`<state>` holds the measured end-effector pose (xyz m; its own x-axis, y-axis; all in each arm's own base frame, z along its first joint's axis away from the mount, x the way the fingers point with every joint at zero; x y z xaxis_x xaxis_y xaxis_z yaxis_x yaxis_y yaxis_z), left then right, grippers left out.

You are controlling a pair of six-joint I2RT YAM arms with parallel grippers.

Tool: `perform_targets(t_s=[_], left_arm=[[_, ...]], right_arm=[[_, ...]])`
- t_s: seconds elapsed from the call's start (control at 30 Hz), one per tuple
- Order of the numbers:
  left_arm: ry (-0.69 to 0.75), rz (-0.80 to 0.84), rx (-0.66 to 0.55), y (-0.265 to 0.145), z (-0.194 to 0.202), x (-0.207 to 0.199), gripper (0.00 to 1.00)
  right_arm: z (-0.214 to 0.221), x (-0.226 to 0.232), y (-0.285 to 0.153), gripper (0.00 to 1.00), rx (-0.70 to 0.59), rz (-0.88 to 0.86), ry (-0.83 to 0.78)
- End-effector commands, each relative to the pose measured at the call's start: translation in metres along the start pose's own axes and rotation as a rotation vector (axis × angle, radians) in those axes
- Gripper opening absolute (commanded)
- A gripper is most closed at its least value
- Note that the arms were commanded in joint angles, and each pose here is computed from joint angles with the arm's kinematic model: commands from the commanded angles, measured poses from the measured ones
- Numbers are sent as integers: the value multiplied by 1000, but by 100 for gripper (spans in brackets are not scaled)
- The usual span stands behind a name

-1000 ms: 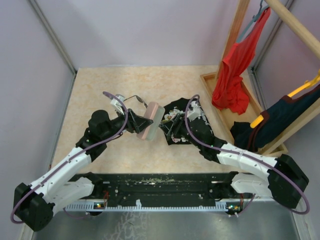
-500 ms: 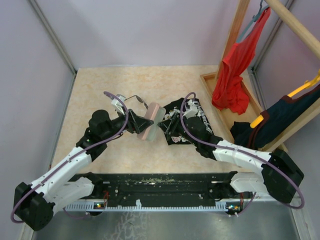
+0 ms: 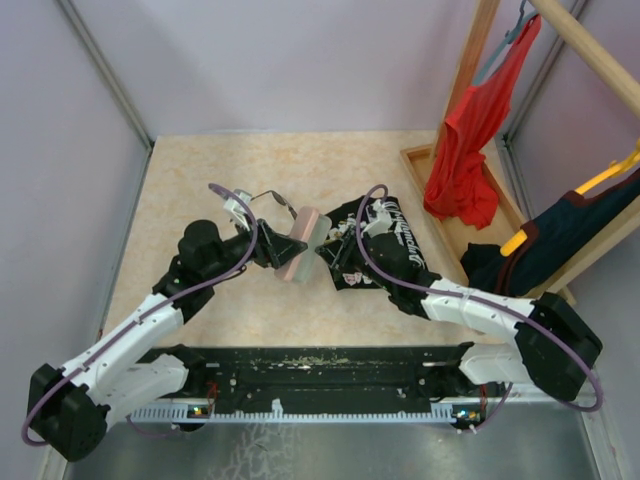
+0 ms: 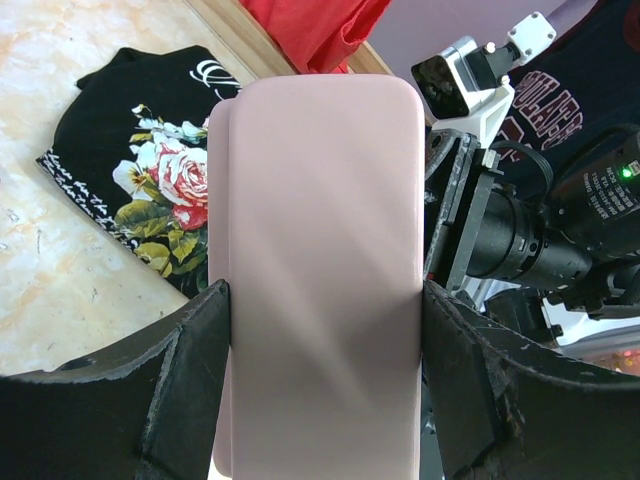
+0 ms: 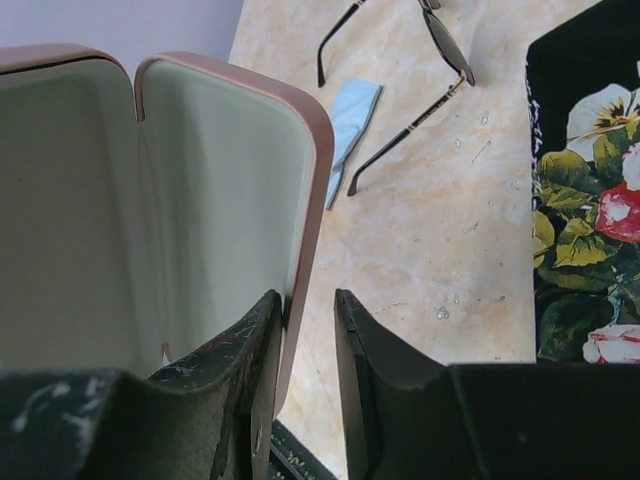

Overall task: Organize the sunglasses
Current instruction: Open the sunglasses case at the center of the board.

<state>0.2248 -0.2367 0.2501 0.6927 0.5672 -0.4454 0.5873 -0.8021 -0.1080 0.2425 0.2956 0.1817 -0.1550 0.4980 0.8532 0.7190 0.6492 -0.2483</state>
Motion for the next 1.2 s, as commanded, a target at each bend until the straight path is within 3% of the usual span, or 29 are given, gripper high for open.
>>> perform_targets(t_s=[0.0,0.27,0.33,0.47,0.8,0.9,1.17], left_arm=[[21,79,-32,0,-7,-14,0],[33,70,-28,1,-7,-11,0],[44,51,-27,1,-8,-9,13],[80,31,8,3,-7,-5,50],[162,-81,72,6,-12,13,96],[173,-112,68,4,-16,16,100],[186,-238,87,-7,-19,31,99]], right_arm=[[-17,31,7,26,-50,-97,18],[-20,28,4,0,-62,-78,12],[-22,24,1,0,-74,-55,4],[-28,18,-4,0,-96,-4,-19],[-35,-2,-14,0,-111,137,-98],[-35,-7,-15,0,-107,167,-112],[-27,-18,-11,0,-69,235,-92]])
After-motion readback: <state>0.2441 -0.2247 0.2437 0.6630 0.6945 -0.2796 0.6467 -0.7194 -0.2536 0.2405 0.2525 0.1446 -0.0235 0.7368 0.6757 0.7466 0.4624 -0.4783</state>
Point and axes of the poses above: each gripper's point midway between its finger pads, its own y axis out along the fingers, its own x axis along the line the jaws close on, z = x × y, the point moved 2 cm from there along -y, back along the fingers, and after that the axes turned 12 degrees about y, right-handed, at the moved point
